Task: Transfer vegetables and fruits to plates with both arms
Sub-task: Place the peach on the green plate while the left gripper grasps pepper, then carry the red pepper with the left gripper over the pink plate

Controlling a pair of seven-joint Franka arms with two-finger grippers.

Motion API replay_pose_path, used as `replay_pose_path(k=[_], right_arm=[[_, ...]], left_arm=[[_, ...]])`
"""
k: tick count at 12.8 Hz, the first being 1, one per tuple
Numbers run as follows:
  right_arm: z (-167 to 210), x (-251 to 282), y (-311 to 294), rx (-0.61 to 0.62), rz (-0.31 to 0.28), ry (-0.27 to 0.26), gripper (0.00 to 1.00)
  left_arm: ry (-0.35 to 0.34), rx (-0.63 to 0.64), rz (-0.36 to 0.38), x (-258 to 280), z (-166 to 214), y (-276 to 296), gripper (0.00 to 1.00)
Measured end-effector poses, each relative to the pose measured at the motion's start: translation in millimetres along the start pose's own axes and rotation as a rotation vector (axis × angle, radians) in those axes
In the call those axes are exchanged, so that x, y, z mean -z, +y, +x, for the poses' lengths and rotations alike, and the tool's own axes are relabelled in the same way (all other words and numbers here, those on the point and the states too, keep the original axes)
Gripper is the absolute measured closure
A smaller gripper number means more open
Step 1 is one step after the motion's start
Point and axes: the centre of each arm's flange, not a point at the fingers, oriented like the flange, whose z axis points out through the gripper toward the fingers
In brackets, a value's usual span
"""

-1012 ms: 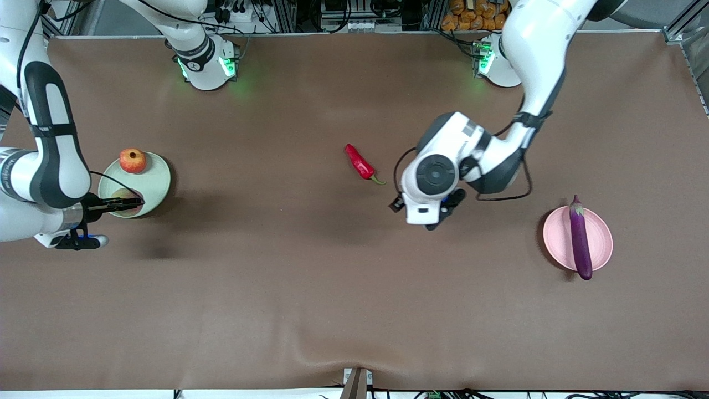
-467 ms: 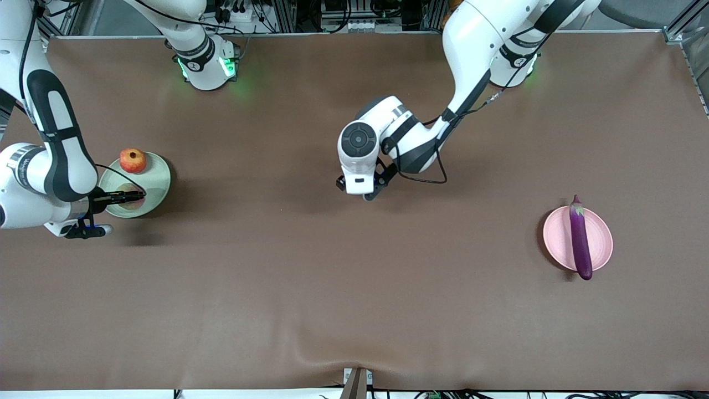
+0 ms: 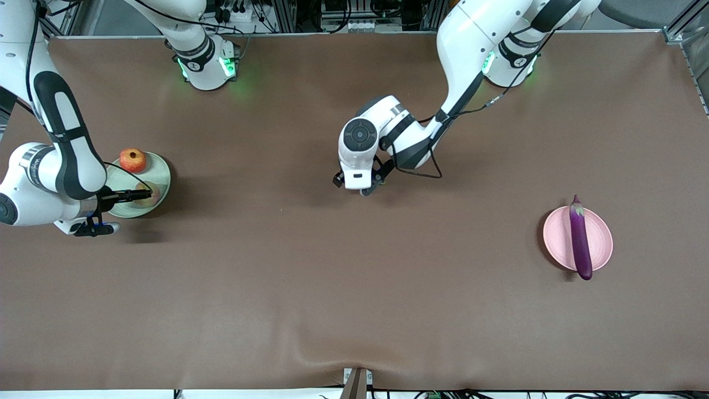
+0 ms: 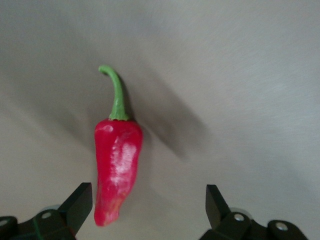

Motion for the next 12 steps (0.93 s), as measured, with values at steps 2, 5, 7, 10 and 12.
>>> replay_pose_path(k=[2,5,7,10,12], right_arm=[[11.4,38.4,-16.4,0.03,-0.016,0.019,0.0],[28.6,145.5,-65.0,0.104,-0.082,0.138,0.0],[25.6,207.1,-103.6,0.153,-0.118,0.199,0.0],[9.3,273.7,-149.4,0.207,-0.15,0.248,0.0],[-0.3,294.1,-170.4,0.227,-0.161,0.261,0.0]], left_arm=[[0.002,-0.014,0.008,-17.0,-8.5,-9.9,0.0],[0.007,-0.016,0.018,-21.1,-9.0,-14.7,0.0],[0.011,-0.014,0.034,-27.5,-6.7,-20.2,0.0],[0.014,-0.014,0.054,-35.9,-5.8,-26.8,0.0],[0.015,-0.016,0.055,-36.1,-6.0,-27.3,0.21]])
